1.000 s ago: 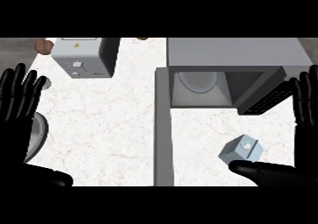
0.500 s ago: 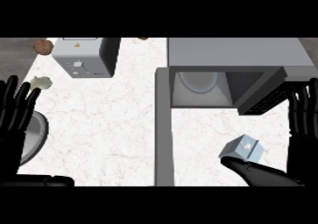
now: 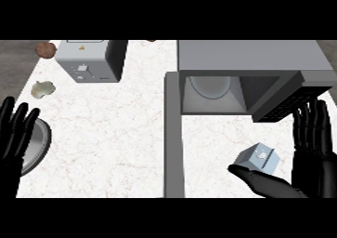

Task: Pick up the milk, place it into the microwave and close the microwave

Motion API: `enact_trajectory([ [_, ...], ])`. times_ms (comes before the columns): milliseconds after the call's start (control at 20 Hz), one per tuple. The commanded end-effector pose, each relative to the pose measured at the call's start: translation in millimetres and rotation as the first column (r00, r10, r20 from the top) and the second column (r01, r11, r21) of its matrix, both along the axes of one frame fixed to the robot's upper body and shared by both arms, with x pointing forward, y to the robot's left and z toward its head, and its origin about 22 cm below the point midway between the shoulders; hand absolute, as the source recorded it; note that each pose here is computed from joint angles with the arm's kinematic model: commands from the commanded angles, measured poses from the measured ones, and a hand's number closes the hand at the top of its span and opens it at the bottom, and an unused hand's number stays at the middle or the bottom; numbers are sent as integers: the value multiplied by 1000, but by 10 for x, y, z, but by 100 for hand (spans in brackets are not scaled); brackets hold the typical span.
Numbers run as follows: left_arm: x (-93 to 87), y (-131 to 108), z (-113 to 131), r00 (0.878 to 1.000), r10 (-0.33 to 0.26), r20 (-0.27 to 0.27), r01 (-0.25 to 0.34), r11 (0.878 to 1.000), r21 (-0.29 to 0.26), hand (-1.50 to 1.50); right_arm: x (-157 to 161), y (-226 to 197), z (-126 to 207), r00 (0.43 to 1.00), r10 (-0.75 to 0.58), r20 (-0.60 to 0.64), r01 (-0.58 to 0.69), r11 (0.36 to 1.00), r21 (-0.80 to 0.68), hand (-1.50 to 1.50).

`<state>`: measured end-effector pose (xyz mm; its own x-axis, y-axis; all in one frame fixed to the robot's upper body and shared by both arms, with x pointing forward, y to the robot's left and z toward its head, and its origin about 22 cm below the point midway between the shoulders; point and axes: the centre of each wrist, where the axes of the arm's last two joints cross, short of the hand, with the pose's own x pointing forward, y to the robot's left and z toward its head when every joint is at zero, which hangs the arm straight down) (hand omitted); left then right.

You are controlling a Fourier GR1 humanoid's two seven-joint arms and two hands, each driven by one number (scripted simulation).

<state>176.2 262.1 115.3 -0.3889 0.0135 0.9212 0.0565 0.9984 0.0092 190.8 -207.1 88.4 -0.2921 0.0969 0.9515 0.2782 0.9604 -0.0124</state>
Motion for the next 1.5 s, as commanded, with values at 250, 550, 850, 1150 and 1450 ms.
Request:
enact_trajectory([
  [250, -139, 17, 78, 1000, -17, 2, 17, 1000, -2, -150, -18, -237, -662, 994, -63, -89, 61, 998, -30, -150],
  [550, -169, -34, -75, 1000, -29, -3, 29, 1000, 7, -150, -197, -264, -1163, 987, -92, -128, 88, 995, -40, -150],
  [850, -490, -94, 133, 1000, -4, -1, 4, 1000, -13, -150, -291, -502, -1507, 987, -105, -123, 103, 994, -25, -150],
  [1150, -370, -22, 66, 1000, -5, -10, 6, 1000, 13, -150, -357, -619, -1828, 986, -89, -138, 94, 995, 26, -150],
  [1450, -163, -81, 254, 1000, 7, -18, -7, 1000, 9, -150, -146, -598, -2067, 988, -90, -129, 98, 994, 57, -150],
])
